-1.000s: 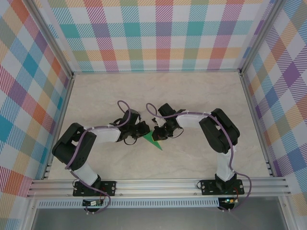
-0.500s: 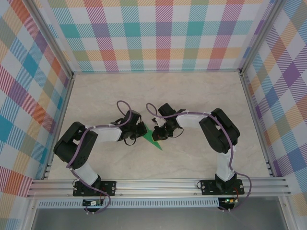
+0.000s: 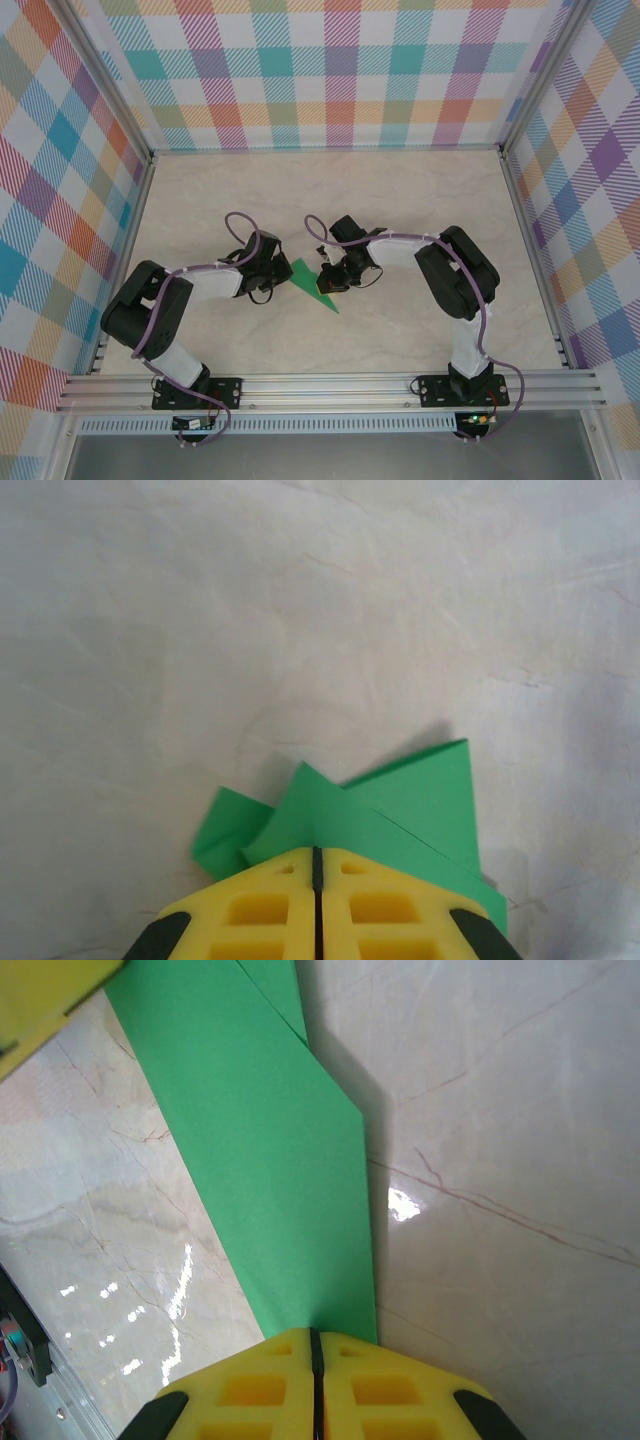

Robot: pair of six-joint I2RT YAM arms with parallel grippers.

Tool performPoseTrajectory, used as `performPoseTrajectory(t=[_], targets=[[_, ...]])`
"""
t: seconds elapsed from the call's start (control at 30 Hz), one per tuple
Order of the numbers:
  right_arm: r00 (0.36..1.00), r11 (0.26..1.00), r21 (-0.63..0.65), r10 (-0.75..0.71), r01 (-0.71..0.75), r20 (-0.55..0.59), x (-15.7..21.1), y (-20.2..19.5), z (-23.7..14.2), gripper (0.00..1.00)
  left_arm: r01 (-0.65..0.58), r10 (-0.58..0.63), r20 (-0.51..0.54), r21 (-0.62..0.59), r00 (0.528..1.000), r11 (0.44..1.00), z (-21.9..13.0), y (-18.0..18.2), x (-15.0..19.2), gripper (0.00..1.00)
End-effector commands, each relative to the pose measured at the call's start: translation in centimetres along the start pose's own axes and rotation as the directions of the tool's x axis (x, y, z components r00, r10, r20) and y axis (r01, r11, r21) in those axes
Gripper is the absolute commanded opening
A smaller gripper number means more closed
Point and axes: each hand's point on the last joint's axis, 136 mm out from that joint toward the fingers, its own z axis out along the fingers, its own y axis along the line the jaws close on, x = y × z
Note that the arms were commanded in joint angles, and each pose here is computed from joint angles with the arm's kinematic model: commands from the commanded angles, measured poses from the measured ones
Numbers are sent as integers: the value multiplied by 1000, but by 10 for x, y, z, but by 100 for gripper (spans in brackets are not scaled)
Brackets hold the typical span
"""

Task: Fold a paper plane with a square sheet of paper (pick it up from the middle)
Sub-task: Fold the wing for the fifth time at the center of the table.

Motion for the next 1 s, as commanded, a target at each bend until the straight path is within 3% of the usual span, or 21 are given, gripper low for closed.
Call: performPoseTrajectory(t=[0.0, 0.27, 0.53, 0.7, 0.83, 0.97], targets=[[968, 917, 383, 186, -109, -171, 73, -103, 30, 8, 47, -41, 53, -124, 998, 991, -4, 44, -12, 7], [969, 922, 373, 179, -106, -168, 70, -100, 29, 8, 46, -39, 75, -90, 996, 995, -22, 42, -29, 7], [973, 931, 349, 170, -106, -157, 64, -92, 28, 9, -41, 34, 54, 141, 998, 989, -54, -20, -27, 10], [971, 930, 350, 176, -112, -159, 64, -93, 29, 9, -88, 102, -53, 216, 993, 972, -39, -46, 5, 9], [970, 928, 353, 182, -115, -162, 66, -94, 30, 9, -117, 143, -124, 192, 982, 974, -17, -50, 25, 8], [969, 927, 357, 184, -116, -164, 67, -96, 30, 9, -116, 133, -125, 132, 983, 984, -3, -39, 24, 7]])
